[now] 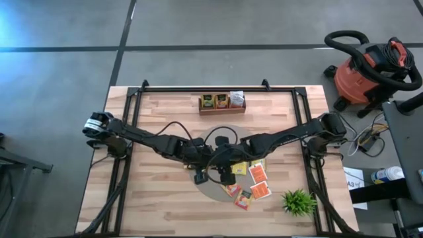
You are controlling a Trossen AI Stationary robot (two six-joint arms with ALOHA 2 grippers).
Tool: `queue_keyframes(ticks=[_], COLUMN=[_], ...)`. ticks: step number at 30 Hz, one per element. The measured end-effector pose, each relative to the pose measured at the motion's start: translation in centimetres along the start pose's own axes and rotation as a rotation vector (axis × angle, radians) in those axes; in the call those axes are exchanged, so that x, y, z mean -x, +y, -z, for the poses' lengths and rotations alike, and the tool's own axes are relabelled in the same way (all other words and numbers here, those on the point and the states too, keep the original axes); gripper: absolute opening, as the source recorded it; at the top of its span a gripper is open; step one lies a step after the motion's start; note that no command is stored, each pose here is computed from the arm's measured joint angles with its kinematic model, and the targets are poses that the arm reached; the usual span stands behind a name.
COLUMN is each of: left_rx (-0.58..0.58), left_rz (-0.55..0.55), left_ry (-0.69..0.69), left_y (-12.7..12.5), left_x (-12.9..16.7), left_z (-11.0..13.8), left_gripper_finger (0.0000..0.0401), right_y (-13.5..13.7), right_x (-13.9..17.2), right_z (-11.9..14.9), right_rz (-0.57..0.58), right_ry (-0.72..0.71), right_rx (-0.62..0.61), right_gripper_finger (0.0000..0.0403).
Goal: Pick & Place Tea
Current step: Put the orange tea bag into the middle compartment of the wooden organizer
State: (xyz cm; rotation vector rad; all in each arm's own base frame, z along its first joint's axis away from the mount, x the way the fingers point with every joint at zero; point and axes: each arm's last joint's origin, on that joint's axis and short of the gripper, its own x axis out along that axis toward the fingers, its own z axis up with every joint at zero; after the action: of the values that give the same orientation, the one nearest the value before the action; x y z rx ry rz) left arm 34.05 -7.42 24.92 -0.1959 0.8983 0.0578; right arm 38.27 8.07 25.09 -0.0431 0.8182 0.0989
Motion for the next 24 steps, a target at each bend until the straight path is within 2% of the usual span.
queue_keyframes(ticks=[14,20,24], left_rx=[-0.016,-0.002,0.014], left_rz=[-0.014,-0.016,-0.089], left_ry=[-0.005,-0.013,-0.072], left_y=[0.0,-0.1,-0.4], left_x=[0.0,0.2,1.2], left_z=[0.0,0.0,0.0], left_gripper_finger=[0.0000,0.0000,0.0007], right_y=[-0.2,-0.3,-0.3], right_x=[0.0,0.0,0.5], right_z=[0.5,0.6,0.3], right_rz=[0.007,0.008,0.005], right_ry=[0.054,0.067,0.046], right_rx=[0.001,0.002,0.000], right_gripper_finger=[0.0019,0.0009,0.0008])
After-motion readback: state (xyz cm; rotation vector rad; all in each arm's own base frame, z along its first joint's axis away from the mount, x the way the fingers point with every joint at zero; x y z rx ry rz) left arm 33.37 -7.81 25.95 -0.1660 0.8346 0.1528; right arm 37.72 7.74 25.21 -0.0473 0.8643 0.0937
